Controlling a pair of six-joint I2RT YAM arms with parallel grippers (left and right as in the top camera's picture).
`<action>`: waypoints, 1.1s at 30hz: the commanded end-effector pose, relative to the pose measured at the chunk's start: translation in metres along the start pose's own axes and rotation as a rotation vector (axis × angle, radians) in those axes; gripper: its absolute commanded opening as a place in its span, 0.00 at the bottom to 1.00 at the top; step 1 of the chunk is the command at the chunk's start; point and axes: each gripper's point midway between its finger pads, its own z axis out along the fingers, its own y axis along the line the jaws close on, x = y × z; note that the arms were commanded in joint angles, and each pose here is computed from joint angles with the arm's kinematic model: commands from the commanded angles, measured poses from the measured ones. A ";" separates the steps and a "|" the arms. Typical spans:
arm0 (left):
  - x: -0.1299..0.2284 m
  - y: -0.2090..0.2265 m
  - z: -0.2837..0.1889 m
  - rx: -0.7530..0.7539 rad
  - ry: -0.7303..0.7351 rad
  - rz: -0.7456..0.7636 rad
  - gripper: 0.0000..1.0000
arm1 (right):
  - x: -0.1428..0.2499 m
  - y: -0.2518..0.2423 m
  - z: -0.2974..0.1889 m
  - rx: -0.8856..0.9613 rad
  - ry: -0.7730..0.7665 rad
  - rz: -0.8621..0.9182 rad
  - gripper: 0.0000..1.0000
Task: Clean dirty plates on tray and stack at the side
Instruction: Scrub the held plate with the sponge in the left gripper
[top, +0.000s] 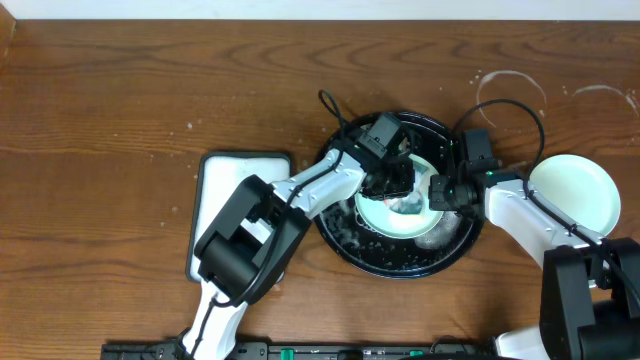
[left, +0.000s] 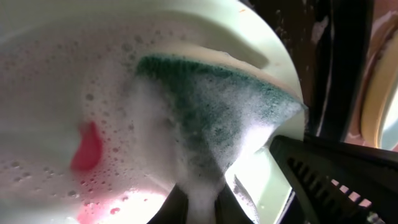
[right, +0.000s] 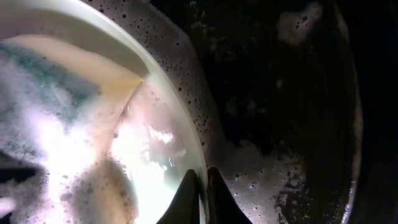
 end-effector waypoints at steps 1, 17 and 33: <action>-0.009 0.089 0.022 -0.342 -0.085 -0.003 0.07 | 0.019 -0.005 0.007 0.022 0.058 0.001 0.01; -0.058 0.134 -0.051 -0.865 -0.247 0.268 0.07 | 0.021 -0.005 0.007 0.025 0.066 0.001 0.01; -0.104 0.081 -0.111 -0.881 -0.430 0.317 0.07 | 0.026 -0.009 0.007 0.041 0.085 0.001 0.01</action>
